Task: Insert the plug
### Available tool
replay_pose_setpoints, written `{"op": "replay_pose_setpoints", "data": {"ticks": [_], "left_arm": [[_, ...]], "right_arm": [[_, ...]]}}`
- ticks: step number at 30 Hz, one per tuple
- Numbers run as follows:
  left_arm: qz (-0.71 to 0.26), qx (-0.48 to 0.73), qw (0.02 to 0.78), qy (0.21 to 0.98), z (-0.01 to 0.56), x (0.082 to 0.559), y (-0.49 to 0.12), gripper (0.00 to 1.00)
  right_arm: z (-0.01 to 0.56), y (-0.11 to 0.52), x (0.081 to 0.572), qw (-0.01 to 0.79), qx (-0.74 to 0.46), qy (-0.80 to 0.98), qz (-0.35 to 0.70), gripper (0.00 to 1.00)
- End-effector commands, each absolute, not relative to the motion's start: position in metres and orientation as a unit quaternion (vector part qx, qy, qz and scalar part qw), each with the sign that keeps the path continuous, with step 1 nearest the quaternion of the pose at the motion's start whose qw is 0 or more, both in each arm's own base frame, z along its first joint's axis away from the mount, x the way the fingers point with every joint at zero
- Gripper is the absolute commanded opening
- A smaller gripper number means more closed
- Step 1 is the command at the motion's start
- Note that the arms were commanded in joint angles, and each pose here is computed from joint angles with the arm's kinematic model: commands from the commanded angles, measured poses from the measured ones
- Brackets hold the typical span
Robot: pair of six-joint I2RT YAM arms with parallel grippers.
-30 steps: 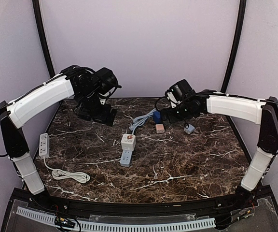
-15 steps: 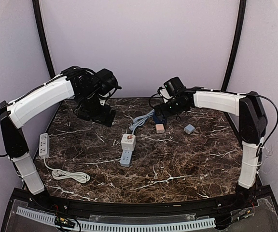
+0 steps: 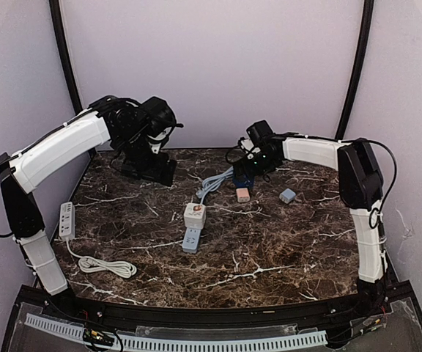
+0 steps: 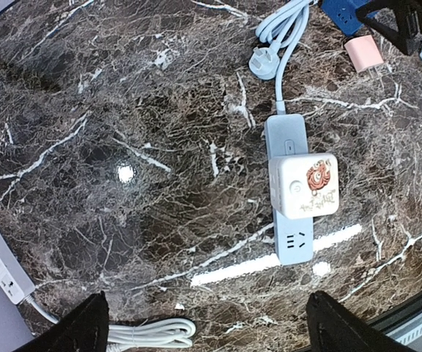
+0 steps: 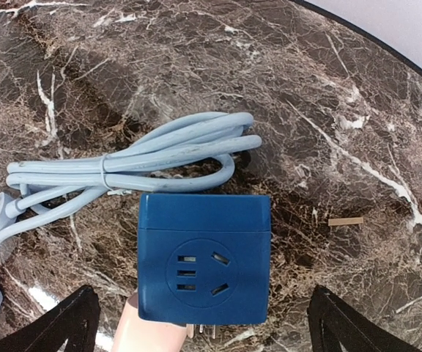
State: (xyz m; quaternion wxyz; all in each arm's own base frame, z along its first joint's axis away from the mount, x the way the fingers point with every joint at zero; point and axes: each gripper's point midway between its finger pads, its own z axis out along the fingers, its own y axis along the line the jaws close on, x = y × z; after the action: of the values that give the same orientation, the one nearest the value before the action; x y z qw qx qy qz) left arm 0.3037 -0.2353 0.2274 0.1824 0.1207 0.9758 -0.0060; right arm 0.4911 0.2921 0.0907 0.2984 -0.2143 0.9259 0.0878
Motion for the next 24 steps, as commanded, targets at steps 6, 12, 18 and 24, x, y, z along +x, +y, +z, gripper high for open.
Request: {"op": "replay_pose_setpoints", "data": {"ticks": [6, 12, 18, 24], "left_arm": [[-0.032, 0.127, 0.180, 0.975, 0.229, 0.316, -0.246, 0.91], [-0.035, 0.123, 0.179, 0.975, 0.227, 0.319, -0.246, 0.89], [-0.040, 0.123, 0.176, 0.976, 0.225, 0.323, -0.247, 0.88], [-0.043, 0.123, 0.173, 0.976, 0.222, 0.326, -0.249, 0.87]], "right_arm": [[0.067, 0.296, 0.500, 0.279, -0.227, 0.929, 0.088, 0.99], [0.056, 0.295, 0.504, 0.274, -0.234, 0.929, 0.081, 0.93], [0.052, 0.293, 0.507, 0.275, -0.247, 0.926, 0.072, 0.85], [0.049, 0.290, 0.507, 0.272, -0.254, 0.926, 0.069, 0.76]]}}
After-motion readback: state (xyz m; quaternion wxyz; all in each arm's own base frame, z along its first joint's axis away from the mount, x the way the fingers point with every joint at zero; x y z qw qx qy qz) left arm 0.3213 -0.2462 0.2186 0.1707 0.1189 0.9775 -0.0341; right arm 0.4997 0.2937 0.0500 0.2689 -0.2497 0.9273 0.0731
